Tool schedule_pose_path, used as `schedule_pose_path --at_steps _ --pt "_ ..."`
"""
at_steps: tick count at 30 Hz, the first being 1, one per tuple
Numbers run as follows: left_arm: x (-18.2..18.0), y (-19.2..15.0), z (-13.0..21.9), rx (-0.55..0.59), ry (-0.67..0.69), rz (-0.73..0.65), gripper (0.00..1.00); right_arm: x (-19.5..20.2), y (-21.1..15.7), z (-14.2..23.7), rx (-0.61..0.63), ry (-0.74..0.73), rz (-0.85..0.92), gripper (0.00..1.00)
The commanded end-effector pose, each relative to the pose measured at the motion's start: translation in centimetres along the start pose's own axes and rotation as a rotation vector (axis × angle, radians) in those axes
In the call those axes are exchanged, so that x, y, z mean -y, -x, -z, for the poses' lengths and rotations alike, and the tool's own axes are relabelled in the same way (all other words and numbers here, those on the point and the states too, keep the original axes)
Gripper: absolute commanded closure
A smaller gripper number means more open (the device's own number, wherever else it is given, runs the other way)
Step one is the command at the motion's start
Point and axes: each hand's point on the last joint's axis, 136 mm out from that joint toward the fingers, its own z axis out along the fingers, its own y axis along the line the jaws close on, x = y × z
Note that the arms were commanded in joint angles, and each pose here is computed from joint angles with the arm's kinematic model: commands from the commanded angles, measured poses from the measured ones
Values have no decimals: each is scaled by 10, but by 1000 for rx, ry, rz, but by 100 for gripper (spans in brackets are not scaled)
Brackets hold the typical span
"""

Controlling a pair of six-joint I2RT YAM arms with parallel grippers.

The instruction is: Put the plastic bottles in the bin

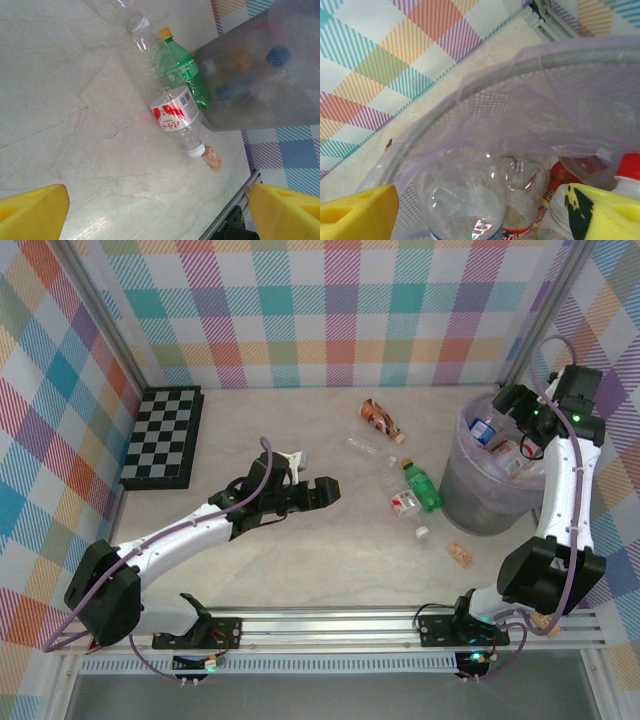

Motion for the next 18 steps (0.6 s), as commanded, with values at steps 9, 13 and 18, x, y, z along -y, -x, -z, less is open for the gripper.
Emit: schedule_pose_path --at_steps 9,13,18 --pt "-6 4 -7 2 16 38 8 -29 6 52 29 79 96 13" --pt "-10 7 -16 2 37 84 8 -42 0 70 26 135 112 13" --pt "-12 9 -41 2 39 228 8 -55 -14 87 7 189 116 13"
